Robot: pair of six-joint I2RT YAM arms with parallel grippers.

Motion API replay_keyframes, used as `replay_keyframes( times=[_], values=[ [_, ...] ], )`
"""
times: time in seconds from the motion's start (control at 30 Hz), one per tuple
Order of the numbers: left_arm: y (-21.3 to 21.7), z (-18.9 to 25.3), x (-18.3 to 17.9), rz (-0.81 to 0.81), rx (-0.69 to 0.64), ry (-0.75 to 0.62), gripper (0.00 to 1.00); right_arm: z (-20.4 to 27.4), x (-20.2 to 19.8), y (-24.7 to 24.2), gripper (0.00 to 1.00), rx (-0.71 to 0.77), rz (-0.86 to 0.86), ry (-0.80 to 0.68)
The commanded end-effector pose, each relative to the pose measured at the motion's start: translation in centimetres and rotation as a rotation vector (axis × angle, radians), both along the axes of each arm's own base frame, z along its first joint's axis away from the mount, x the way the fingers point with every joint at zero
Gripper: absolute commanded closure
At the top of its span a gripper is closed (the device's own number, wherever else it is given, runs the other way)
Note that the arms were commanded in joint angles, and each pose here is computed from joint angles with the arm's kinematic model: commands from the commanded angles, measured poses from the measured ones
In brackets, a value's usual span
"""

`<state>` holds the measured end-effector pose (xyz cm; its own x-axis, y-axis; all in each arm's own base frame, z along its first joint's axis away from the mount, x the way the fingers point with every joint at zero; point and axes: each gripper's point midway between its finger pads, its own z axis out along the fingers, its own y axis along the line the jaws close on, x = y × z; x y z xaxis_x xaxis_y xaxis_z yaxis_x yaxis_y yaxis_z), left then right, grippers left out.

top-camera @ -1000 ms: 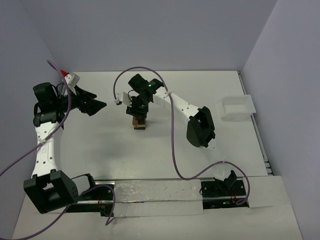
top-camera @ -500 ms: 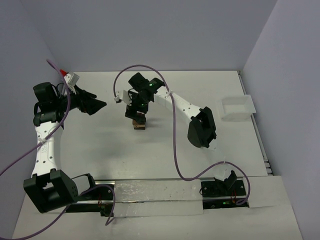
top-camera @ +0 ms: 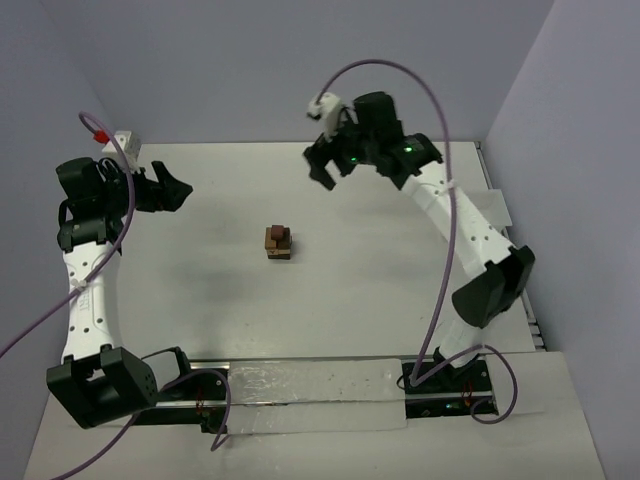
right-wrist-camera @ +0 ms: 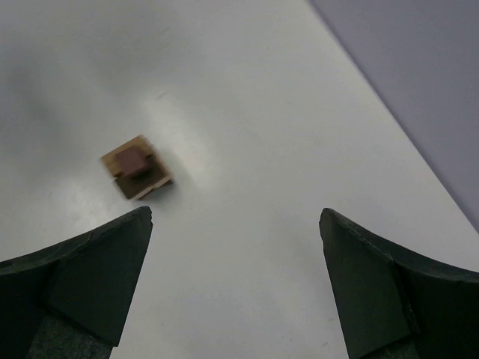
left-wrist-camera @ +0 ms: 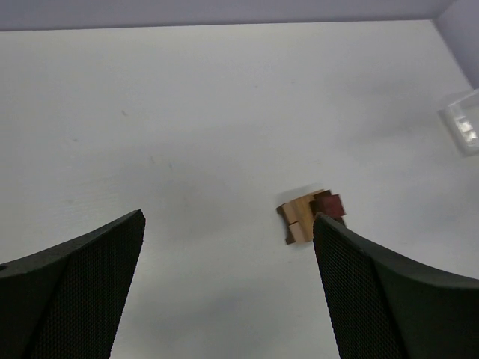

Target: Build the wood block tower

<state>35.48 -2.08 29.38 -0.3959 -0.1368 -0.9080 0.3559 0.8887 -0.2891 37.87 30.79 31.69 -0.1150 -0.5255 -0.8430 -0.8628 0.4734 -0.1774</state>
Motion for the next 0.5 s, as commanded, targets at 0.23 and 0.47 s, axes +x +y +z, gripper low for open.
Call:
replay_keyframes(
  times=[0.23, 0.47],
  values=[
    [3.7, -3.4, -2.5, 0.155, 0.236, 0.030, 0.01, -1.5, -0.3, -20.6, 0.00, 0.207, -0.691, -0.040],
    [3.6, -3.3, -3.7, 0.176, 0.238, 0.004, 0.01, -4.9, -5.2, -23.4, 0.00, 0.248, -0.793, -0.091]
  ],
)
